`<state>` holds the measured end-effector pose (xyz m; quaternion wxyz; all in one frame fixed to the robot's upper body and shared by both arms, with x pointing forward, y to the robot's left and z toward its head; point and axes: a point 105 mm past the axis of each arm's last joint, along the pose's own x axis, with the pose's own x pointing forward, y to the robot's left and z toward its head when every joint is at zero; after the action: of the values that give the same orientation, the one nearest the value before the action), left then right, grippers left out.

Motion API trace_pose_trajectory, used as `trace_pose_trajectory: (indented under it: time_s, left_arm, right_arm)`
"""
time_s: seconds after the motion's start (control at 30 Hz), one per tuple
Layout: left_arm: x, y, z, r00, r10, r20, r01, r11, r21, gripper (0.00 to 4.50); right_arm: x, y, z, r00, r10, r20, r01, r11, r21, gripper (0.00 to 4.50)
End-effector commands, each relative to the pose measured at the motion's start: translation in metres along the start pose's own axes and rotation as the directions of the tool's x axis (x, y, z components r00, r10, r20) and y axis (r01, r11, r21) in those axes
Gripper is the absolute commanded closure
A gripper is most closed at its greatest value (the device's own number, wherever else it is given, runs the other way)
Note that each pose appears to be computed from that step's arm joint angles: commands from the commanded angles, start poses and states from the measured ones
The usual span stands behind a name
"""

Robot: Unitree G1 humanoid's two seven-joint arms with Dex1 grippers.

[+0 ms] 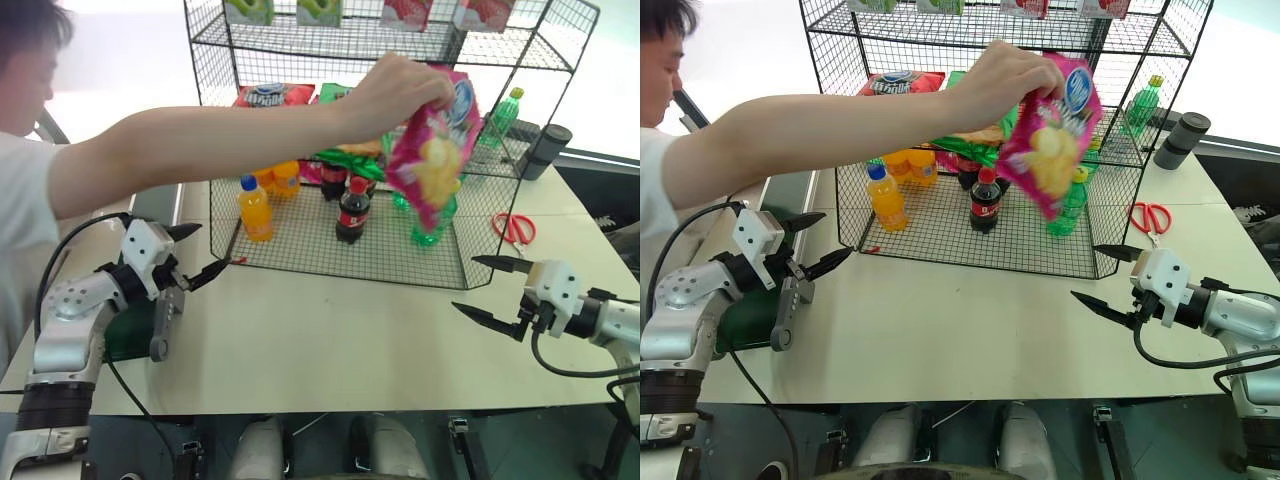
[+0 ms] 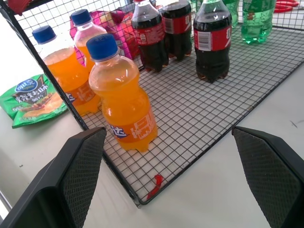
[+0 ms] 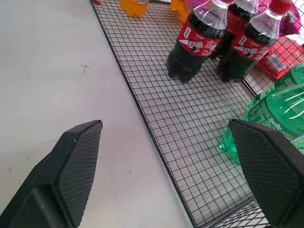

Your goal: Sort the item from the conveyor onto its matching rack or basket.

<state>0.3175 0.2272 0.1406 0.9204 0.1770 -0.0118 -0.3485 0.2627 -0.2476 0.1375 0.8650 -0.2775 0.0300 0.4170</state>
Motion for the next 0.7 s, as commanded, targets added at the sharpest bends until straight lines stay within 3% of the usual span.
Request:
trace_pose_trajectory:
  time_s: [0.03, 0.7]
  left_arm:
    - [-0.0003, 0.0014, 0.0101, 0.999, -0.001, 0.033, 0.000, 0.999, 0.043, 0.00]
    - [-0.0025, -0.0005, 0.0082, 1.000, -0.008, 0.026, 0.007, 0.999, 0.051, 0.00]
  right_arm:
    - [-0.0019, -0.0062, 0.0081, 1.000, -0.014, 0.017, 0.014, 0.999, -0.042, 0.08]
    - [0.0021, -0.0047, 0.0092, 1.000, 0.018, 0.021, -0.017, 0.999, -0.048, 0.08]
